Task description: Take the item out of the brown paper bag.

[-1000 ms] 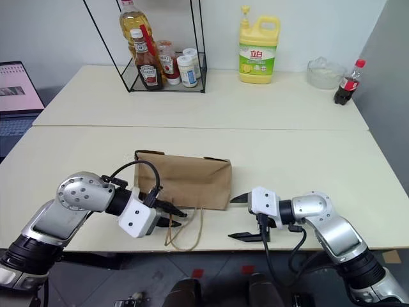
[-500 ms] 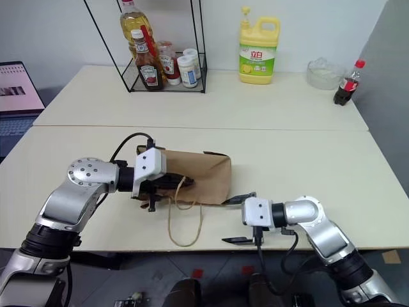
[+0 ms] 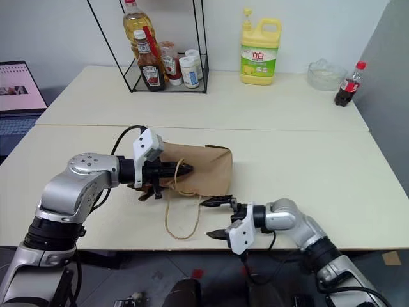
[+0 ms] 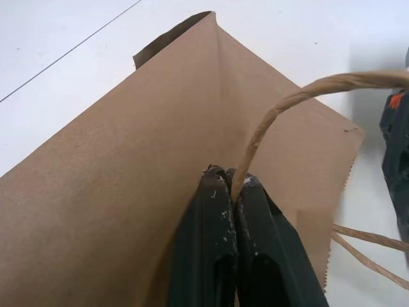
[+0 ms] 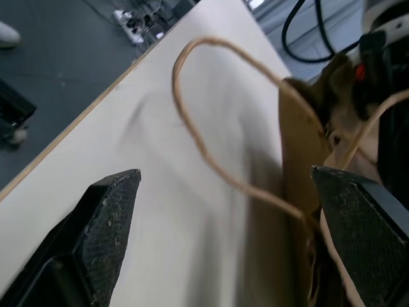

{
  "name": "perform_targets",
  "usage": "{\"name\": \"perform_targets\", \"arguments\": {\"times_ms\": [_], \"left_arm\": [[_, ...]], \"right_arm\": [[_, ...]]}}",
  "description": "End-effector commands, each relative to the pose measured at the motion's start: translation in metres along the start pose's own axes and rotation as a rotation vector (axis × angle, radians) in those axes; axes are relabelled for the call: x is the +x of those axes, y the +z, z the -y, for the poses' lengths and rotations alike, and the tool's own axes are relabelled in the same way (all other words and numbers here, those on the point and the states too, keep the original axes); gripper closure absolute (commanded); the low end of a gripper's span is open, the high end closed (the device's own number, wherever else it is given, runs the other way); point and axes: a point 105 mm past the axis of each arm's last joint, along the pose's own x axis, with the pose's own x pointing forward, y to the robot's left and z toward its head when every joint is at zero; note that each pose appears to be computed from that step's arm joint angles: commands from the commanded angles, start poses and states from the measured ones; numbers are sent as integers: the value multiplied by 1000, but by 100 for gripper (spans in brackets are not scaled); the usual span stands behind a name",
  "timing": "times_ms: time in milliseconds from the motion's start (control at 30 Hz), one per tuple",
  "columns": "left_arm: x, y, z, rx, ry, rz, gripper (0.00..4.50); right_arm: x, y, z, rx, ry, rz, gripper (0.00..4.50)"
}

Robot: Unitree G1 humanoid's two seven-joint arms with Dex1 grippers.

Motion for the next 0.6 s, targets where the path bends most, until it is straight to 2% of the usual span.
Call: {"name": "perform_targets", "arguments": {"times_ms": [33,300,400,600], "left_arm": [[-6,13,0,28,13,35,447],[-5,15,0,17,21,39,447],[-6,15,-1,16,25,39,450],[-5,15,-2,16,33,43,450]], "right_arm": [[13,8,1,-67,1,52,0],[36,-5,-2,-57,-15,23,0],[36,-7,-2,-47,-26,23,60],[31,-6,-3,-51,-23,30,281]]}}
